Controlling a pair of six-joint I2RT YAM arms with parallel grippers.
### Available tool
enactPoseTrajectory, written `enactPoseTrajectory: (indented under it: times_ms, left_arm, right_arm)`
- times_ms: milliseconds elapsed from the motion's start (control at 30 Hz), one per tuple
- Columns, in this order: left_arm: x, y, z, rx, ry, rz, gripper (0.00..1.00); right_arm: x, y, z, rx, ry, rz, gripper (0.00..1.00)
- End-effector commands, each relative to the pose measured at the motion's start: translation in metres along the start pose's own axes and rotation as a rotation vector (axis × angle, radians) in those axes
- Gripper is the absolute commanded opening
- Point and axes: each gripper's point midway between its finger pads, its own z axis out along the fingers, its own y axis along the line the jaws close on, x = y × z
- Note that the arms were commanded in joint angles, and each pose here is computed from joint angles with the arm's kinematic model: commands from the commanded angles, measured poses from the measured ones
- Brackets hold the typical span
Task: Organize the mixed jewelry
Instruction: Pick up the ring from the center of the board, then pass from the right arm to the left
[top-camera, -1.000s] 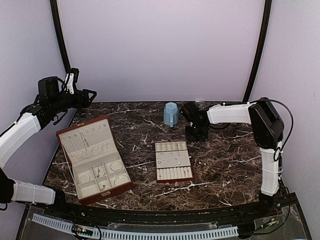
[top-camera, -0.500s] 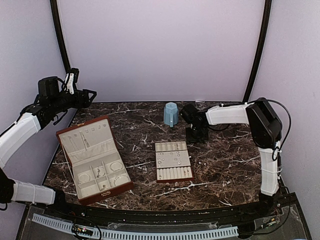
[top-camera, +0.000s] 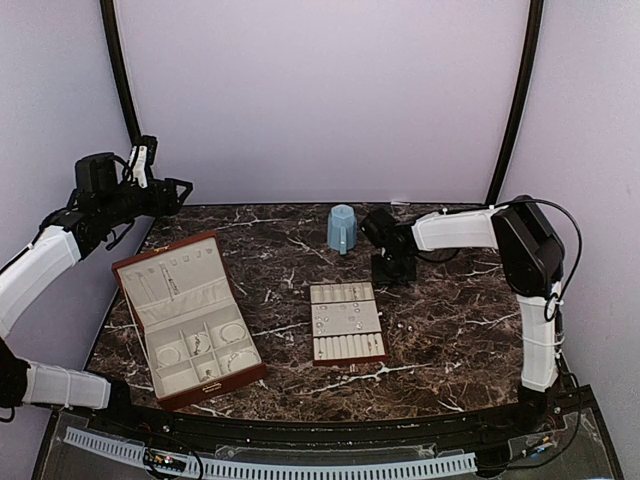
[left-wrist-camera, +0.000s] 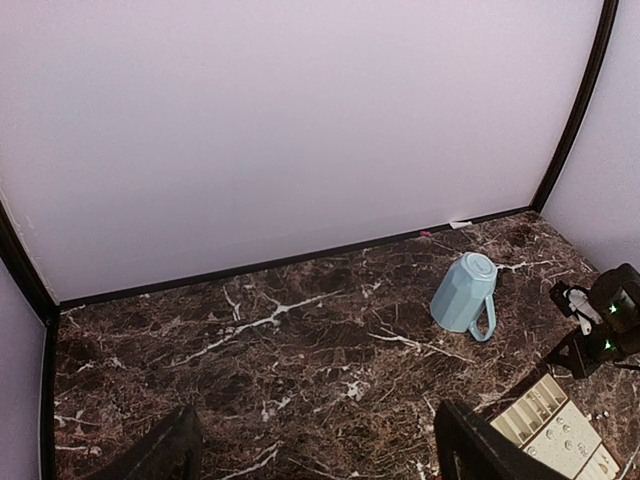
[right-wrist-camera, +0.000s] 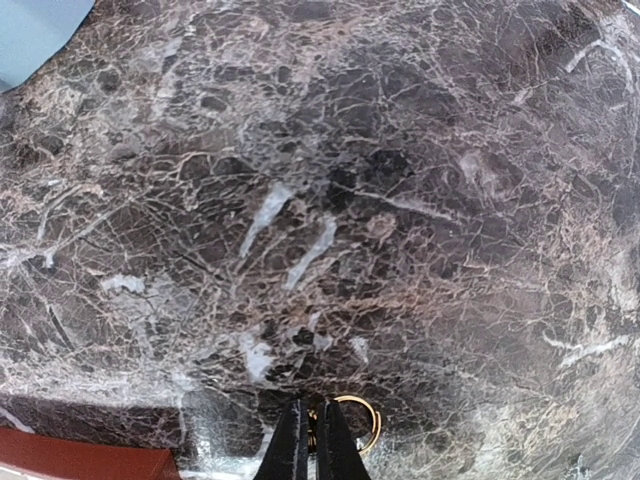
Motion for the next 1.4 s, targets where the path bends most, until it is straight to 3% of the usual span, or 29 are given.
enactPoseTrajectory:
  times_ms: [0, 333, 633, 900, 1100, 1267, 1367]
  left_arm:
    - [-0.006, -0.001, -0.008, -0.009, -0.033, 0.023, 0.83]
    - [-0.013, -0.037, -0.015, 0.181, -0.124, 0.079, 0.82]
    - [0.004, -0.174, -0.042, 0.622, -0.284, 0.265, 0.83]
    - [0.043, -0.267, -0.030, 0.816, -0.264, 0.314, 0.83]
    - [0.050, -0.308, -0.018, 0.957, -0.266, 0.303, 0.83]
    - [0.054, -0.318, -0.016, 0.996, -0.258, 0.315, 0.83]
    - [0.054, -0.320, -0.020, 1.015, -0.258, 0.315, 0.73]
  right_arm:
    - [-0.008, -0.003, -0.010, -0.068, -0.014, 0.042, 0.00]
    - [-0.033, 0.026, -0.091, -0.554, -0.100, -0.002, 0.00]
    - [-0.022, 0.079, -0.224, -1.177, -0.142, -0.220, 0.00]
    - [0.000, 0.095, -0.324, -1.622, -0.098, -0.353, 0.00]
    - [0.025, 0.111, -0.353, -1.734, -0.027, -0.465, 0.00]
    - [0.037, 0.117, -0.361, -1.768, 0.003, -0.505, 0.00]
    - [0.042, 0.118, -0.363, -1.786, 0.020, -0.522, 0.00]
